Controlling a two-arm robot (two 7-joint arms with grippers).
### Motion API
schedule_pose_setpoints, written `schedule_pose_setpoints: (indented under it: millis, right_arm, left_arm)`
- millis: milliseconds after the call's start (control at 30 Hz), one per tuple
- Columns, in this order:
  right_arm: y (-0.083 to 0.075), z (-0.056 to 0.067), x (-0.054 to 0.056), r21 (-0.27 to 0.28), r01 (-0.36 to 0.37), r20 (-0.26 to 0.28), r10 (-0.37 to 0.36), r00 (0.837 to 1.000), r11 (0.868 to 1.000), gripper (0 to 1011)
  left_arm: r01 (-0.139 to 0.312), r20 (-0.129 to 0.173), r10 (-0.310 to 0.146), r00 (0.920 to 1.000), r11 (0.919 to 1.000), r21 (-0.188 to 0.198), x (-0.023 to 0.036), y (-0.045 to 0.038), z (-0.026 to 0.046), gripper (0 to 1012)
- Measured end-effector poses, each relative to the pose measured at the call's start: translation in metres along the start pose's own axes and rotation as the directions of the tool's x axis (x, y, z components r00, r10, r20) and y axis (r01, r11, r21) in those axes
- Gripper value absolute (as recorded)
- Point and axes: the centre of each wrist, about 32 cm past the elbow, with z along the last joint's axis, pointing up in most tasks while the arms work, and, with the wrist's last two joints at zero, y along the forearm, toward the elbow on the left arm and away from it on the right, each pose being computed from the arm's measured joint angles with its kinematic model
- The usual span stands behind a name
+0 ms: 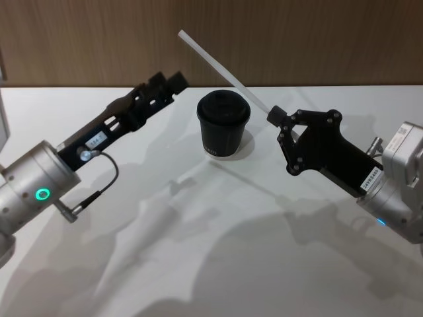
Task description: Pick up the straw with one hand, pass it to the other hand, and insert it into the cup.
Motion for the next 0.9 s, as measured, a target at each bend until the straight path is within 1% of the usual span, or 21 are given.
schedule_pose_setpoints:
  millis: [33,67,100,200,233,267,300,333,400,500,600,900]
  right_arm:
    - [0.000,0.000,0.000,0.000,0.000,0.000,0.000,1.000,1.000,5]
    - [0.000,0.000,0.000,0.000,0.000,0.000,0.000,1.000,1.000,5]
    - [0.000,0.000,0.000,0.000,0.000,0.000,0.000,1.000,1.000,5]
    - [0.000,0.000,0.000,0.000,0.000,0.000,0.000,1.000,1.000,5]
    - [0.000,0.000,0.000,0.000,0.000,0.000,0.000,1.000,1.000,5]
    - [0.000,0.000,0.000,0.000,0.000,0.000,0.000,1.000,1.000,5]
    - [0.000,0.000,0.000,0.000,0.000,0.000,0.000,1.000,1.000,5]
    - [0.000,0.000,0.000,0.000,0.000,0.000,0.000,1.000,1.000,5]
    - [0.000,0.000,0.000,0.000,0.000,0.000,0.000,1.000,1.000,5]
    - [0.000,0.000,0.000,0.000,0.000,0.000,0.000,1.000,1.000,5]
    - [0.000,0.000,0.000,0.000,0.000,0.000,0.000,1.000,1.000,5]
    - [0.000,0.000,0.000,0.000,0.000,0.000,0.000,1.000,1.000,5]
  left_arm:
    - [0.009,-0.024,-0.009,0.9997,0.9999,-0.010,0.0006,-0.0036,-0.0012,1003]
    - [0.012,-0.036,-0.013,0.9993,0.9998,-0.015,0.0010,-0.0053,-0.0017,1003]
    - [0.017,-0.061,-0.019,0.9980,0.9996,-0.024,0.0016,-0.0087,-0.0028,1003]
    - [0.020,-0.093,-0.023,0.9954,0.9992,-0.035,0.0026,-0.0143,-0.0043,1003]
    - [0.019,-0.113,-0.023,0.9933,0.9990,-0.041,0.0036,-0.0175,-0.0051,1003]
    - [0.017,-0.122,-0.022,0.9923,0.9989,-0.043,0.0040,-0.0192,-0.0056,1003]
    - [0.016,-0.138,-0.022,0.9901,0.9988,-0.047,0.0049,-0.0226,-0.0067,1003]
    - [0.016,-0.138,-0.022,0.9901,0.9988,-0.047,0.0049,-0.0226,-0.0067,1003]
    - [0.014,-0.164,-0.022,0.9861,0.9986,-0.051,0.0069,-0.0293,-0.0085,1003]
    - [0.012,-0.182,-0.021,0.9832,0.9986,-0.051,0.0084,-0.0335,-0.0100,1003]
    - [0.011,-0.204,-0.022,0.9787,0.9986,-0.051,0.0103,-0.0414,-0.0122,1003]
    - [0.009,-0.237,-0.019,0.9713,0.9990,-0.044,0.0144,-0.0527,-0.0161,1002]
